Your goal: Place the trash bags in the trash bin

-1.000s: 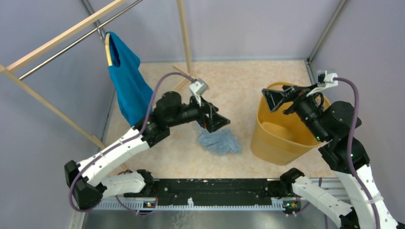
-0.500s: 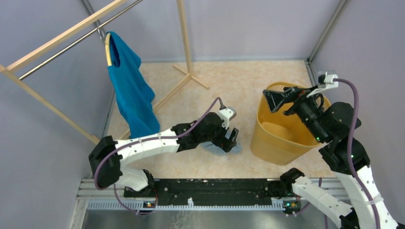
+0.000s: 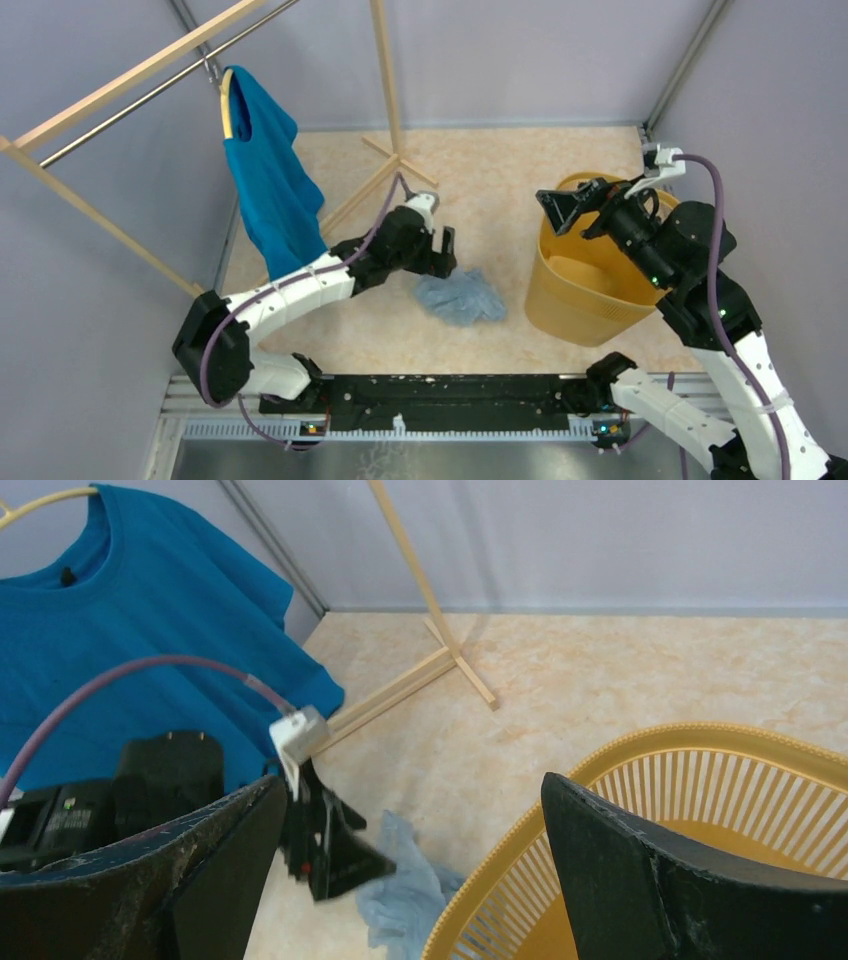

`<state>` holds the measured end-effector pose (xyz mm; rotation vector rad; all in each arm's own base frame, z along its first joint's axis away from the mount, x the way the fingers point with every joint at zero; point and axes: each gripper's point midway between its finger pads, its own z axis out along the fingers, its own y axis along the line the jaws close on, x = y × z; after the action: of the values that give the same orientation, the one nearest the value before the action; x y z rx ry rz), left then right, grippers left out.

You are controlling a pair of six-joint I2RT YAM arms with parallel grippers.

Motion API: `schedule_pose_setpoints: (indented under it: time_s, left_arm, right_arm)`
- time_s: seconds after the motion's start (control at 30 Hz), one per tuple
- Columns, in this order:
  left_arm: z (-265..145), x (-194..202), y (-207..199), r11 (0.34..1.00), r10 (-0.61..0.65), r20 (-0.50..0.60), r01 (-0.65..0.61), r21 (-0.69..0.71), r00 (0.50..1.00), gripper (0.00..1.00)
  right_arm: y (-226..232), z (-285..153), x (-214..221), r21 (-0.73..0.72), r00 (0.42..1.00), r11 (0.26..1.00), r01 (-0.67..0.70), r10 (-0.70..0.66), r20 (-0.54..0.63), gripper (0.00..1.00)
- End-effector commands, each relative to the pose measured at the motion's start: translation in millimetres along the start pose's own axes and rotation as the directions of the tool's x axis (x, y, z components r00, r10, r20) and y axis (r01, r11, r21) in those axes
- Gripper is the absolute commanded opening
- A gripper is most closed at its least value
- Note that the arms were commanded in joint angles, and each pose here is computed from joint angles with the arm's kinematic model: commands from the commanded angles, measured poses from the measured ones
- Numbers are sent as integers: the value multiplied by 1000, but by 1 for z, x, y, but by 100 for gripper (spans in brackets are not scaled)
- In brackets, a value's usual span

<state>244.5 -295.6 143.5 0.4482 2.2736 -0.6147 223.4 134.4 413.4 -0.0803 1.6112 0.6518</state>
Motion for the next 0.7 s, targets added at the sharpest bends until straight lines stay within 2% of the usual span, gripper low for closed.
schedule_pose_setpoints:
  time_s: [0.0, 0.1, 0.4, 0.57, 0.67]
  left_arm:
    - [2, -18, 50, 981, -144, 19, 145, -130, 989, 99]
    - [14, -21, 64, 972, -148, 16, 149, -181, 989, 98]
    - [61, -8, 66, 979, -161, -97, 146, -144, 982, 98]
    - [72, 3, 62, 981, -167, -133, 151, -118, 977, 98]
    - [71, 7, 61, 983, -168, -134, 155, -101, 977, 87]
  right_arm:
    - [5, 5, 6, -37, 1000, 999, -4, 3, -15, 99]
    - [3, 6, 8, -27, 999, 1000, 10, -11, -33, 99]
    - [-2, 4, 17, -12, 996, 999, 48, -48, -76, 99]
    - [-4, 4, 23, -10, 993, 998, 67, -67, -100, 99]
    - [-2, 7, 34, -45, 984, 994, 96, -102, -149, 99]
